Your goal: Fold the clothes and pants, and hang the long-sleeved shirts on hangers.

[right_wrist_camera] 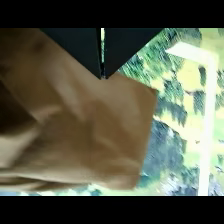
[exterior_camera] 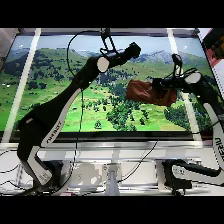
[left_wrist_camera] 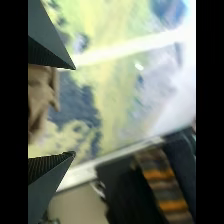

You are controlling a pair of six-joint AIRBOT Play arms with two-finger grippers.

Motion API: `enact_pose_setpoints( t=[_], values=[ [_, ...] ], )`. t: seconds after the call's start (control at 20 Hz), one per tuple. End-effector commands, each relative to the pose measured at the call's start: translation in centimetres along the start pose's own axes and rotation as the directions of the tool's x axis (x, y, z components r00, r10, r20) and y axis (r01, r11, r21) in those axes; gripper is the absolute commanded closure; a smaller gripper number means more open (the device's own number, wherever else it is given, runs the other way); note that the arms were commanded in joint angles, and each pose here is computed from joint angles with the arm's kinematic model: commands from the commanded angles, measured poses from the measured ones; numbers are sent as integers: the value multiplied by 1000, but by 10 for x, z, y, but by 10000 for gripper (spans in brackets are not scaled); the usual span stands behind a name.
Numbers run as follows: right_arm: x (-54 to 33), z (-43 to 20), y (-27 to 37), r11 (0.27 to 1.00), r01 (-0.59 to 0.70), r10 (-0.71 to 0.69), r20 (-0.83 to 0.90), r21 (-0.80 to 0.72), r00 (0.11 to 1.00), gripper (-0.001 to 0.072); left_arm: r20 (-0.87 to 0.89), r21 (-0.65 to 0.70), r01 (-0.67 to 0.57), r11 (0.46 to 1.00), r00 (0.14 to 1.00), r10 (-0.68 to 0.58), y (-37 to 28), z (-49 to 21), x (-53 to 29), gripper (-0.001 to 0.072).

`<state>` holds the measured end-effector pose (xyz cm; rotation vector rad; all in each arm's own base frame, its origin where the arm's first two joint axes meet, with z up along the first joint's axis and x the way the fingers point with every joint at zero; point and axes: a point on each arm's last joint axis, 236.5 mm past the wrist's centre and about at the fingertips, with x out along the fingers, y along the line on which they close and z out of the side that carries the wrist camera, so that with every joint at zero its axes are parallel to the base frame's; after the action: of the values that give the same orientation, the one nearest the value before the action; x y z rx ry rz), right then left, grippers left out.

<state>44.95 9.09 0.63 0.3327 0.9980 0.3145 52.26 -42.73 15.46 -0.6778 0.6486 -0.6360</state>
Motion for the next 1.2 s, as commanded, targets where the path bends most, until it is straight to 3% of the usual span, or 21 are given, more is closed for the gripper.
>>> enact_pose_setpoints(
  t=[0.0, 0.15, 0.3, 0.4, 0.55, 0.85, 1.05, 1.15],
  values=[
    [34, -3, -2, 996, 18, -18, -2, 87, 1000, 693, -108, -8, -65, 998, 992, 63, 25, -13, -8, 128],
    [58, -22, -18, 995, 47, -39, -83, 92, 996, 693, -100, -13, -74, 997, 992, 72, 32, -7, -9, 128],
    [53, -25, -55, 982, 185, -188, -112, -32, 976, 694, -93, 38, -77, 996, 992, 80, 37, -1, -11, 128],
    [36, -28, -95, 953, 304, -301, -150, -4, 942, 694, -91, 50, -77, 996, 993, 82, 38, 0, -11, 128],
    [5, -35, -136, 929, 361, -336, -229, 79, 914, 694, -90, 50, -78, 996, 993, 82, 39, 0, -11, 128],
    [-70, -4, -181, 897, 406, -380, -165, 175, 910, 695, -90, 49, -77, 996, 993, 81, 38, 0, -11, 128],
    [-99, -24, -209, 882, 425, -381, -222, 204, 898, 694, -91, 46, -76, 996, 993, 80, 38, 0, -11, 128],
    [-99, -28, -194, 938, 305, -266, -221, 165, 938, 694, -91, 46, -76, 996, 993, 80, 38, 0, -11, 128]
  ],
)
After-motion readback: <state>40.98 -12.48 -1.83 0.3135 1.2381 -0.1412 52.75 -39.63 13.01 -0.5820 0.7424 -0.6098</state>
